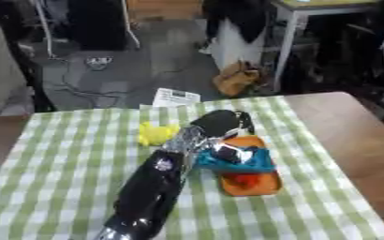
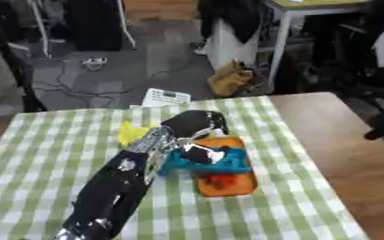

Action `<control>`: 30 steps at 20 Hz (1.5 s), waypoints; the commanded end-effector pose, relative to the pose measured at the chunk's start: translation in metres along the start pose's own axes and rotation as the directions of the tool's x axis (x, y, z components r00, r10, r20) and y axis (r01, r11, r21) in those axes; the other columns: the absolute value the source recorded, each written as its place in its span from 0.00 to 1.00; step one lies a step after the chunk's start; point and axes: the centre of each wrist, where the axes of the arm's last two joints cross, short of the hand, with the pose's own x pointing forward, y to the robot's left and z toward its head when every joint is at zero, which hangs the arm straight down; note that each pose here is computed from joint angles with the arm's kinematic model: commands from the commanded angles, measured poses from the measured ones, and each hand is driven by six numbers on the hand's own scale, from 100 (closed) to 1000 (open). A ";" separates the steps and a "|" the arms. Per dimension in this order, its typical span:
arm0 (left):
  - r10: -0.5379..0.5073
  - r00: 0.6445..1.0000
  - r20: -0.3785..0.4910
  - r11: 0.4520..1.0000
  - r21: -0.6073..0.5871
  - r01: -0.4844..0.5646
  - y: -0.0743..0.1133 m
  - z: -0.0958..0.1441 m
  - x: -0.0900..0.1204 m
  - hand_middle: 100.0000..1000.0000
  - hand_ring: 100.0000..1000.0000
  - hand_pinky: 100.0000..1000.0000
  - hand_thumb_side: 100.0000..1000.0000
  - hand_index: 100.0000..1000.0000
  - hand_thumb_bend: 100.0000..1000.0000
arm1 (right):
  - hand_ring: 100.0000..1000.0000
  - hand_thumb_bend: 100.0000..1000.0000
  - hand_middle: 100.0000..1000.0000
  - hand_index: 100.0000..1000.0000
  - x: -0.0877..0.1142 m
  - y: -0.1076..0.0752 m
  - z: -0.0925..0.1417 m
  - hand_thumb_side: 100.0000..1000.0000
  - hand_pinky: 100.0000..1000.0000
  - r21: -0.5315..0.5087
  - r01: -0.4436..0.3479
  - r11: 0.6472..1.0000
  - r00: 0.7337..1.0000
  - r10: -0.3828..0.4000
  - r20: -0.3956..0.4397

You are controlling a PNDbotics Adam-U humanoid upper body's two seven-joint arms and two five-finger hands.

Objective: Pick up objects on the table and place them in the box.

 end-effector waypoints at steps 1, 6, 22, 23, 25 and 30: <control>-0.030 0.999 0.011 0.998 0.063 0.029 0.028 -0.003 -0.007 0.73 0.65 0.66 0.53 0.76 0.21 | 0.56 0.00 0.71 0.72 0.007 -0.004 -0.003 0.66 0.47 -0.001 -0.005 1.000 0.999 0.005 0.031; -0.043 0.998 0.039 0.995 0.091 0.039 0.043 -0.001 -0.014 0.73 0.65 0.66 0.51 0.76 0.22 | 0.56 0.00 0.71 0.72 0.007 -0.005 -0.002 0.66 0.47 -0.003 -0.007 1.000 1.000 0.007 0.027; 0.026 0.998 0.062 0.955 0.294 -0.044 0.121 0.104 -0.092 0.67 0.58 0.64 0.45 0.75 0.16 | 0.56 0.00 0.71 0.73 0.005 -0.010 0.001 0.66 0.47 -0.016 -0.036 0.999 0.999 0.036 0.011; 0.050 0.997 0.062 0.950 0.306 -0.067 0.125 0.111 -0.093 0.67 0.58 0.64 0.45 0.75 0.16 | 0.56 0.00 0.71 0.73 0.005 -0.010 0.001 0.66 0.47 -0.016 -0.037 0.999 0.999 0.037 0.011; 0.128 0.991 0.023 0.924 0.360 -0.128 0.127 0.142 -0.101 0.64 0.56 0.62 0.47 0.74 0.12 | 0.56 0.00 0.71 0.73 0.004 -0.011 0.002 0.66 0.47 -0.018 -0.040 0.999 0.999 0.040 0.008; 0.277 0.960 -0.046 0.869 0.438 -0.229 0.126 0.195 -0.104 0.61 0.54 0.60 0.52 0.73 0.00 | 0.56 0.00 0.71 0.73 0.004 -0.012 0.003 0.66 0.47 -0.022 -0.046 0.999 0.999 0.046 0.004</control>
